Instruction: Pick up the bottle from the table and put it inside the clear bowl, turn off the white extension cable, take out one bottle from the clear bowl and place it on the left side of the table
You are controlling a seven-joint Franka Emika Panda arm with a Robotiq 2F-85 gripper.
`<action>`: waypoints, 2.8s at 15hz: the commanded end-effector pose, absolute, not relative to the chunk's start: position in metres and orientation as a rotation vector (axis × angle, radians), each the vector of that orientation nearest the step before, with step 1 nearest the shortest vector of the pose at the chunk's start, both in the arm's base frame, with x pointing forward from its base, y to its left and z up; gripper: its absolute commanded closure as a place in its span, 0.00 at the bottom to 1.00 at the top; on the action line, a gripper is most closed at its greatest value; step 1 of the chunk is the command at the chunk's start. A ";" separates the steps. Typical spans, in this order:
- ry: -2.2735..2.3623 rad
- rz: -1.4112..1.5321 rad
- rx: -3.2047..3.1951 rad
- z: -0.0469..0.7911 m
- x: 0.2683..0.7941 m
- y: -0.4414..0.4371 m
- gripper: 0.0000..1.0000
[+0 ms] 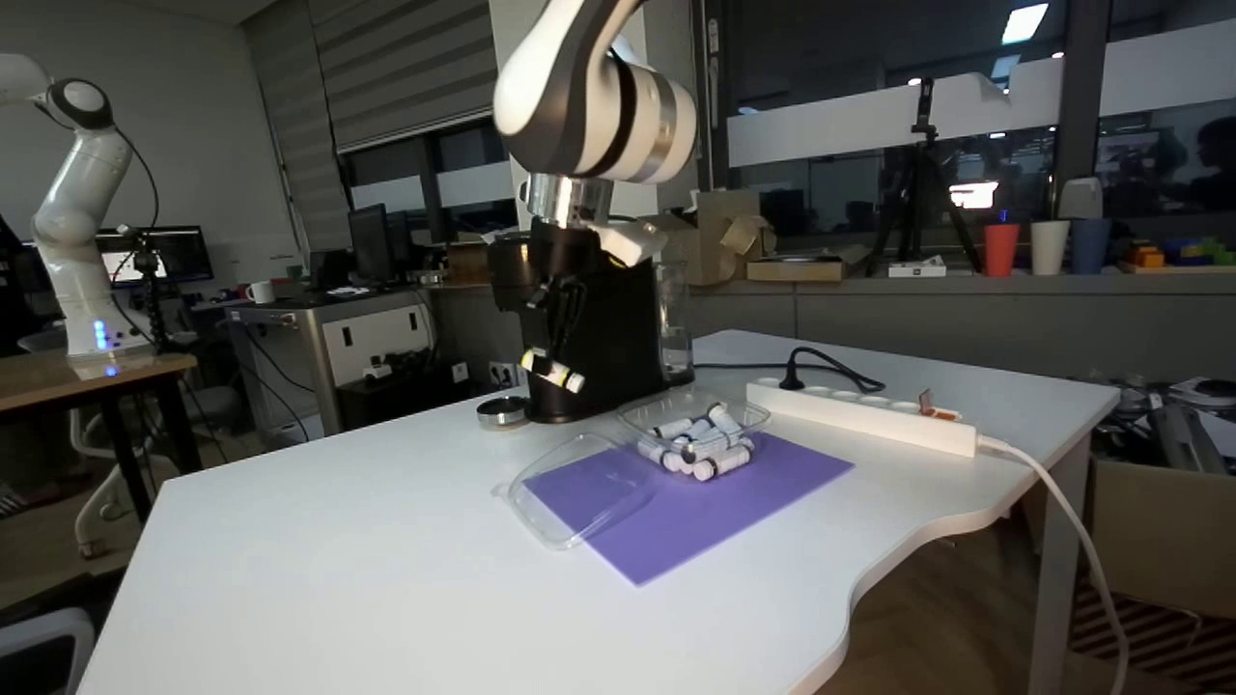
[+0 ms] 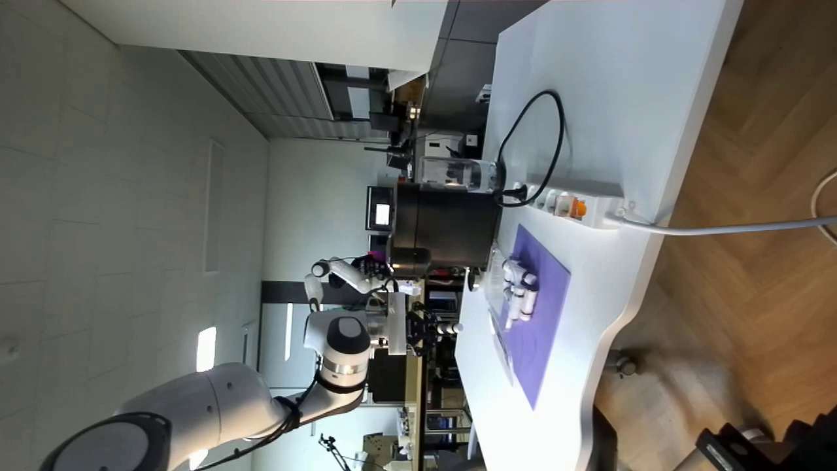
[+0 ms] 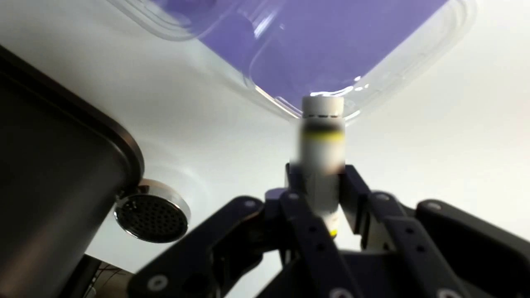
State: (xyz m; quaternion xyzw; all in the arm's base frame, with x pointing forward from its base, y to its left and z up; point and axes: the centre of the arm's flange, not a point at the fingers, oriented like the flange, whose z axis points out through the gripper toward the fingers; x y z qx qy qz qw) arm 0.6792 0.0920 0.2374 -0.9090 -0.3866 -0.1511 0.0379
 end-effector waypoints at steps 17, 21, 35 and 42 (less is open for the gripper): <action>-0.559 0.386 -2.996 0.286 0.659 0.151 0.73; -0.548 0.401 -2.991 0.284 0.660 0.151 0.73; -0.588 0.373 -3.014 0.241 0.668 0.178 0.93; -0.472 0.288 -3.013 0.179 0.678 0.202 0.93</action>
